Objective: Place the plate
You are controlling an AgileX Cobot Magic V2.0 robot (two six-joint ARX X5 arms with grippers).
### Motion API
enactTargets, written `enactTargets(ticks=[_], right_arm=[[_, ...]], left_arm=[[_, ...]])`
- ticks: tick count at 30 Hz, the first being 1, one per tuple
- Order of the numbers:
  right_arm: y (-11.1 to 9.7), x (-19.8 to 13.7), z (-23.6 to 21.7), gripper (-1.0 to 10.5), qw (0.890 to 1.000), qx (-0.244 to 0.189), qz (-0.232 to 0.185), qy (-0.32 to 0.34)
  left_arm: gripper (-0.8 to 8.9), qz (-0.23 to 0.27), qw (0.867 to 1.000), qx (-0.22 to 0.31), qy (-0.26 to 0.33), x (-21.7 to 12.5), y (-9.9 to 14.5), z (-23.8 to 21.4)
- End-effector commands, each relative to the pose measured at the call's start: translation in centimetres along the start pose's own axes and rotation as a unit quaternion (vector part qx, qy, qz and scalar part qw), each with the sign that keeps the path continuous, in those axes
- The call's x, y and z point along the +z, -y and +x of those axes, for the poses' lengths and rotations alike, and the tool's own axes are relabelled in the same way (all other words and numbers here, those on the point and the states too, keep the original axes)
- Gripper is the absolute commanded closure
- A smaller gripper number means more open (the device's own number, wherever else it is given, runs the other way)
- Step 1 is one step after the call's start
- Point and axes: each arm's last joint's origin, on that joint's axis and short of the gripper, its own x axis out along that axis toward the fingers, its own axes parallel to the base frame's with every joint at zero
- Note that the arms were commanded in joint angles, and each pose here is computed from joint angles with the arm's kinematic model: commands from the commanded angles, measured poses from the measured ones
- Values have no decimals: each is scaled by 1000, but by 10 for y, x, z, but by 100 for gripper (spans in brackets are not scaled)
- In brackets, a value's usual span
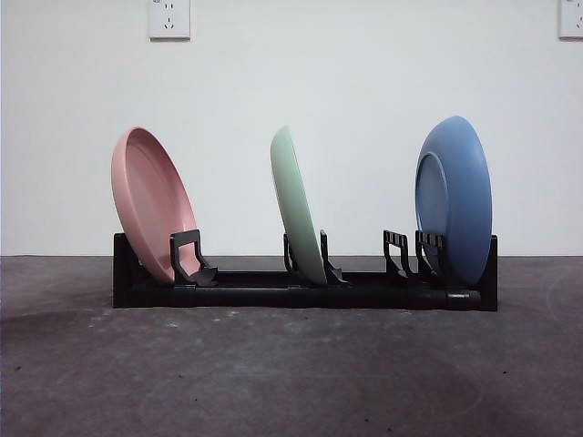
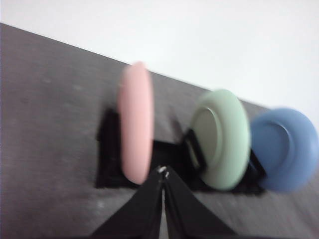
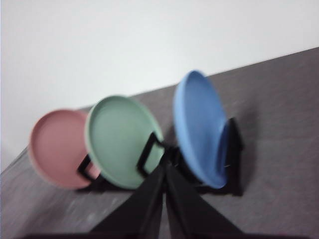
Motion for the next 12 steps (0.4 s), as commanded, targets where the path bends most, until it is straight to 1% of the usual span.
enactTargets(ticks=[1,3,5,7,9,12], right_arm=[[-5,14,6,935,999,22,-30,-28],[-8,23,11,935,997,46,-40,-56],[-11,31,17,935,993,74,-49,-82],[-14,38,23,935,988,102,-55,-105],[-16,43,30,935,982,128,-60,-121],[-17,43,37,935,977,151,-69,-135]], left_arm=[[805,23,999,-27,-39,14,7,9],[805,29,995,-57,-72,22,12,17],[805,32,989,-93,-106,27,17,25],[805,41,980,-136,-140,30,21,33],[805,51,972,-166,-158,31,23,40],[805,54,968,-176,-167,29,24,46]])
